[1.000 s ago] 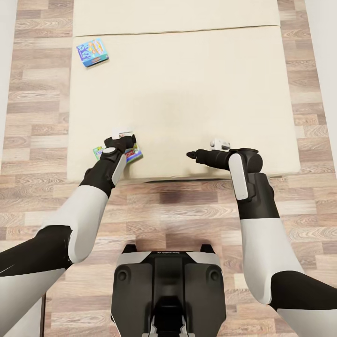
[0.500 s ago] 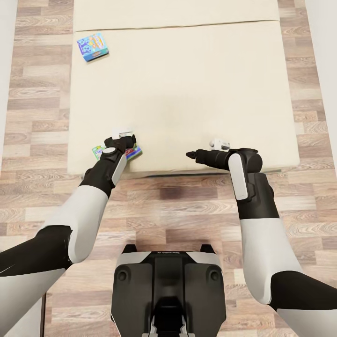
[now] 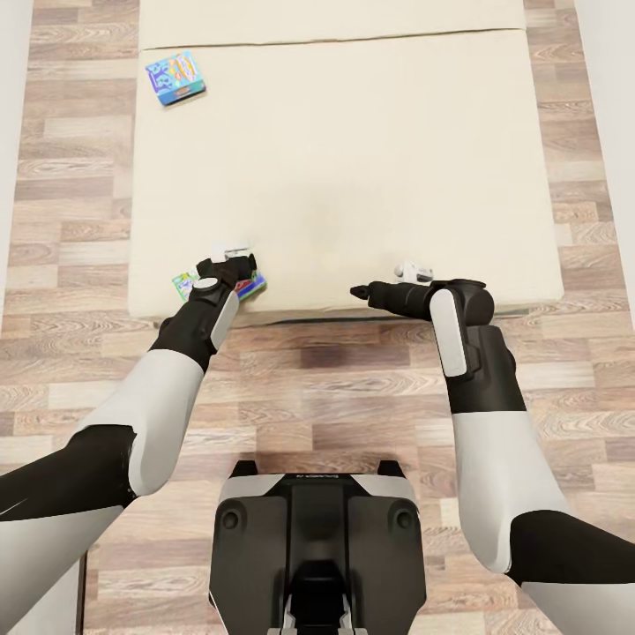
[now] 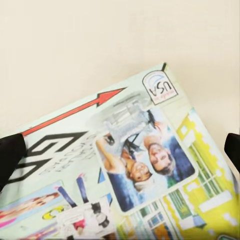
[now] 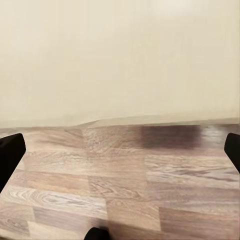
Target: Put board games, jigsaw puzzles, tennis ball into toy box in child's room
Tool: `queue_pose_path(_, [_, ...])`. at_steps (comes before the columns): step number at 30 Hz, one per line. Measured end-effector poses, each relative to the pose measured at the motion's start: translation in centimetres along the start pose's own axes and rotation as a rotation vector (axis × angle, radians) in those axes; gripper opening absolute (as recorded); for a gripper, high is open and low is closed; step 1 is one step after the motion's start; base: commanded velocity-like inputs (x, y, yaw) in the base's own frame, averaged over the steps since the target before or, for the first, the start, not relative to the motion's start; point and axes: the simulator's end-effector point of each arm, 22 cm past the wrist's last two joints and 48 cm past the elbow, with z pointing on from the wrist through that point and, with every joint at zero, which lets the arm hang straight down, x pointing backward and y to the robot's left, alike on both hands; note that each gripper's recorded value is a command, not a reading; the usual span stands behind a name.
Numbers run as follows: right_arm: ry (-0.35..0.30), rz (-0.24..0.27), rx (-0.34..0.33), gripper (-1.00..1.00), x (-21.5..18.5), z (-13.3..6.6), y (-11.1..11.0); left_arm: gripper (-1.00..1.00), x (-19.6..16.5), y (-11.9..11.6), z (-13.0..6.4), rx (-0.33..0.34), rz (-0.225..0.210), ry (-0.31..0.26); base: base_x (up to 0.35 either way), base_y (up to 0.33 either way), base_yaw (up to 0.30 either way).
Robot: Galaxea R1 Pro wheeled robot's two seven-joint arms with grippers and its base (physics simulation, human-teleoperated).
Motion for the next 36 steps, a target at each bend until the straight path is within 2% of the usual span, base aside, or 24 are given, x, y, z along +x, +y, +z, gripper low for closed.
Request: queue_pose_path(36, [0.002,-0.001,0.0,1.0,0.11,0.02,0.02,1.0,-0.13,-0.02,-0.03,0.0,-0.002,-0.003,-0.039,0.0,0.0])
